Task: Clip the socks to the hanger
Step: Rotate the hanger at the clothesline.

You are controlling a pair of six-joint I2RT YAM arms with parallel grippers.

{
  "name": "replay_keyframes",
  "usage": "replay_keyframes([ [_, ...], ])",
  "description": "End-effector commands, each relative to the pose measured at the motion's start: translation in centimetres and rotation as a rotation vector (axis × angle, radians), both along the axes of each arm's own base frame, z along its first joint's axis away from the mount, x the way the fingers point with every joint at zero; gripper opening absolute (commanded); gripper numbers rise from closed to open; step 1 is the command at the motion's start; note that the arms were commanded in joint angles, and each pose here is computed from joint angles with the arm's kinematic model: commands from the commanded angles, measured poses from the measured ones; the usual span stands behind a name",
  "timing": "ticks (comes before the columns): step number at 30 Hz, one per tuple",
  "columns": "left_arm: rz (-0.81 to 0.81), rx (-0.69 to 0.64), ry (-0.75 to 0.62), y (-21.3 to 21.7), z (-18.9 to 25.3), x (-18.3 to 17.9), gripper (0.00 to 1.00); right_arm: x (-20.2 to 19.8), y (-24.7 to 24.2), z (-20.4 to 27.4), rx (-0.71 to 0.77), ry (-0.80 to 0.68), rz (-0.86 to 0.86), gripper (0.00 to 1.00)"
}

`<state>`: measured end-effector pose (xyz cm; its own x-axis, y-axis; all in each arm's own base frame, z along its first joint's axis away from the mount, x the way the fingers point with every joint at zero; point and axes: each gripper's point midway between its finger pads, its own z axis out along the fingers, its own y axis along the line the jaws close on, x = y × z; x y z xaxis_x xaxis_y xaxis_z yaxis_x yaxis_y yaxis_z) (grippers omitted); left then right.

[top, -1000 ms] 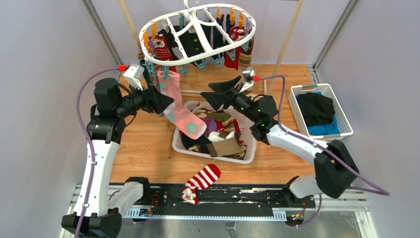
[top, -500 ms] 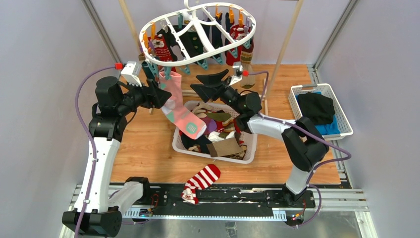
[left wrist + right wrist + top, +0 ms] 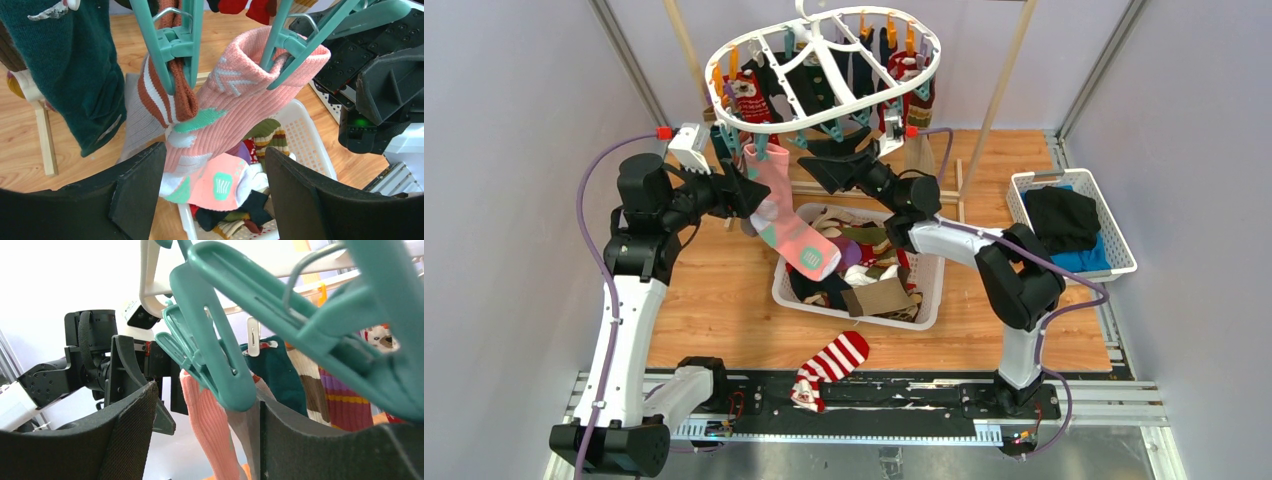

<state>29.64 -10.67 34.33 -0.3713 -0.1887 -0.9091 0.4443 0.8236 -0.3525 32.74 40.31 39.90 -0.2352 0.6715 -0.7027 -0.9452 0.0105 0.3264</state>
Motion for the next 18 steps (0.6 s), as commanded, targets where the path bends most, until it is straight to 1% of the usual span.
replay_keyframes([
  [1,-0.012,0.006,-0.032,-0.1,1.2,-0.5,0.76,-0.3,-0.6,1.3,0.055,-0.034,0.043,0.63],
  [3,-0.018,0.003,-0.031,-0.2,1.3,-0.6,0.76,0.1,-0.5,1.3,0.063,-0.021,0.045,0.65],
  [5,-0.021,0.001,-0.033,-0.3,1.4,-0.7,0.76,0.4,-0.4,1.2,0.070,-0.010,0.054,0.69],
  [7,-0.024,0.000,-0.036,-0.3,1.6,-0.8,0.76,0.8,-0.3,1.3,0.075,-0.004,0.054,0.72],
  [11,-0.029,0.002,-0.041,-0.4,1.9,-0.9,0.76,1.6,-0.4,1.3,0.091,0.015,0.054,0.73],
  [18,-0.033,-0.003,-0.049,-0.4,2.2,-1.1,0.76,2.1,0.1,2.0,0.116,0.029,0.093,0.73],
])
